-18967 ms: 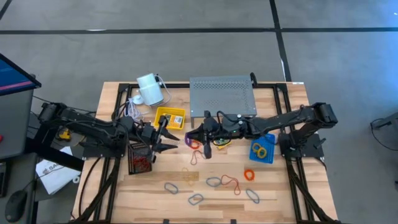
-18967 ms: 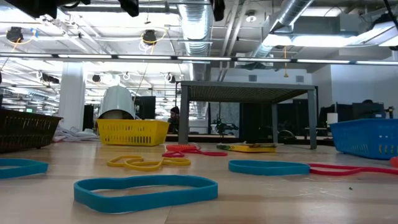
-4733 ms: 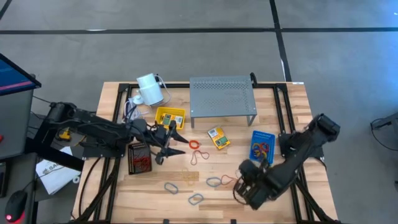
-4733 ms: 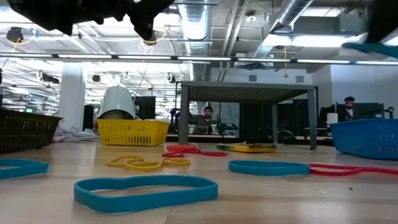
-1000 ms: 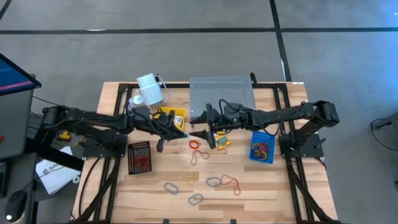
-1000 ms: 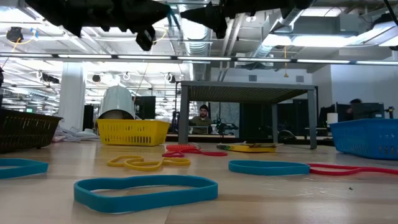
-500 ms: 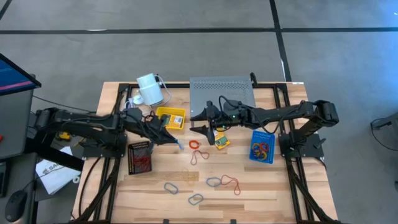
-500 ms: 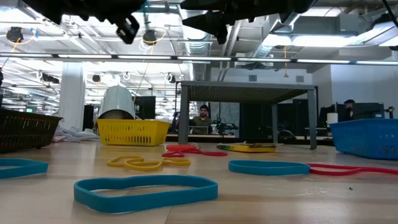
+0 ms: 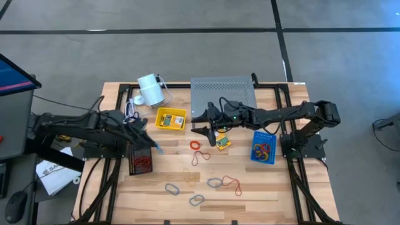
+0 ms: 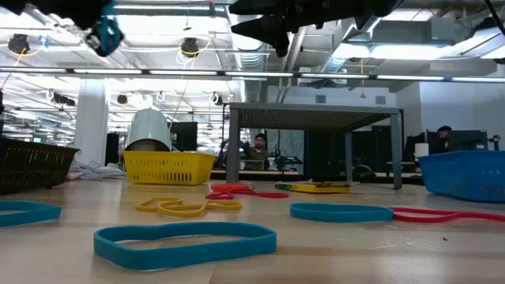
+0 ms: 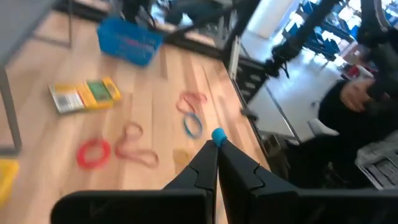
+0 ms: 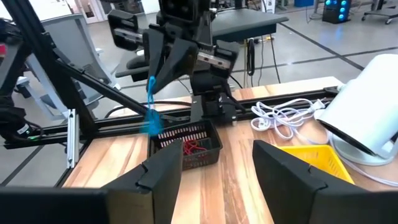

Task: Pick & Place Office Desk Supplies
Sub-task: Put the blue rubber band into the black bin

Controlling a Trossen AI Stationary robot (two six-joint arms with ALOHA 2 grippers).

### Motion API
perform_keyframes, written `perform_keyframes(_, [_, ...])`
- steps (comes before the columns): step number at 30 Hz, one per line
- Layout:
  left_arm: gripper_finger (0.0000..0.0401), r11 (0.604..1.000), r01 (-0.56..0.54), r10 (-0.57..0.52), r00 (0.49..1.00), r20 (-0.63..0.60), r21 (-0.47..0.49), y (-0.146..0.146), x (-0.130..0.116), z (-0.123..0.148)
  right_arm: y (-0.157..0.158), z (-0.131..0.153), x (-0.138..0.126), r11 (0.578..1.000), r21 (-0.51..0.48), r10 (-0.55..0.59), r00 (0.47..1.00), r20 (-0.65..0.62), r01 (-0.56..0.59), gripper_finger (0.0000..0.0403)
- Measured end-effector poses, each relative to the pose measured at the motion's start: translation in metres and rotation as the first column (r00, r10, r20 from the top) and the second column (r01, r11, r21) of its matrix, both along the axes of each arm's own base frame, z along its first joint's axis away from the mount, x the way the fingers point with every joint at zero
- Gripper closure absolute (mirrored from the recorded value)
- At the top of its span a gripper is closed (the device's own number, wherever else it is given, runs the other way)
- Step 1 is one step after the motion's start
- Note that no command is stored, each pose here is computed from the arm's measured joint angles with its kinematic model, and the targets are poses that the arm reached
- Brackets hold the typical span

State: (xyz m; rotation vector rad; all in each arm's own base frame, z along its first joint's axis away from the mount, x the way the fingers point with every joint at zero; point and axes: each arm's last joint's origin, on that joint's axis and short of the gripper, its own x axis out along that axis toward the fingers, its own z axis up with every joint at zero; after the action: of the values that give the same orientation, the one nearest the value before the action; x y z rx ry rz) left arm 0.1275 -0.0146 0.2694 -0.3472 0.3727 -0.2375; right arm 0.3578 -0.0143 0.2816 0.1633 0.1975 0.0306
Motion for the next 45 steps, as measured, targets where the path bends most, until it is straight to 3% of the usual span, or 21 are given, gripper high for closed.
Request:
perform_keyframes(6, [0.0401, 0.997, 0.081, -0.08, 0.976, -0.202, -0.001, -0.008, -0.024, 0.002, -0.001, 0.0, 0.0, 1.0, 0.0, -0.002, 1.0, -0.002, 0.002, 0.0212])
perform_keyframes(14, [0.0401, 0.988, 0.148, -0.116, 0.894, -0.432, 0.039, -0.021, -0.014, -0.013, -0.001, -0.002, 0.0, 1.0, 0.001, -0.002, 1.0, -0.018, 0.002, 0.0212])
perform_keyframes(18, [0.0401, 0.984, 0.139, -0.053, 0.828, -0.559, 0.112, -0.025, -0.004, -0.027, -0.001, -0.002, 0.0, 1.0, 0.001, -0.002, 1.0, -0.019, 0.002, 0.0212])
perform_keyframes(24, [0.0401, 0.982, 0.142, -0.008, 0.698, -0.716, 0.128, -0.032, 0.006, -0.046, 0.0, -0.005, -0.001, 1.0, 0.002, -0.001, 0.999, -0.05, 0.001, 0.0212])
perform_keyframes(32, [0.0401, 0.98, 0.145, 0.021, 0.615, -0.788, 0.139, -0.036, 0.016, -0.059, 0.0, -0.007, -0.001, 1.0, 0.004, -0.001, 0.998, -0.07, 0.001, 0.0212])
perform_keyframes(45, [0.0401, 0.979, 0.146, 0.031, 0.588, -0.808, 0.144, -0.038, 0.019, -0.064, 0.0, -0.008, -0.002, 1.0, 0.004, -0.001, 0.997, -0.076, 0.001, 0.0212])
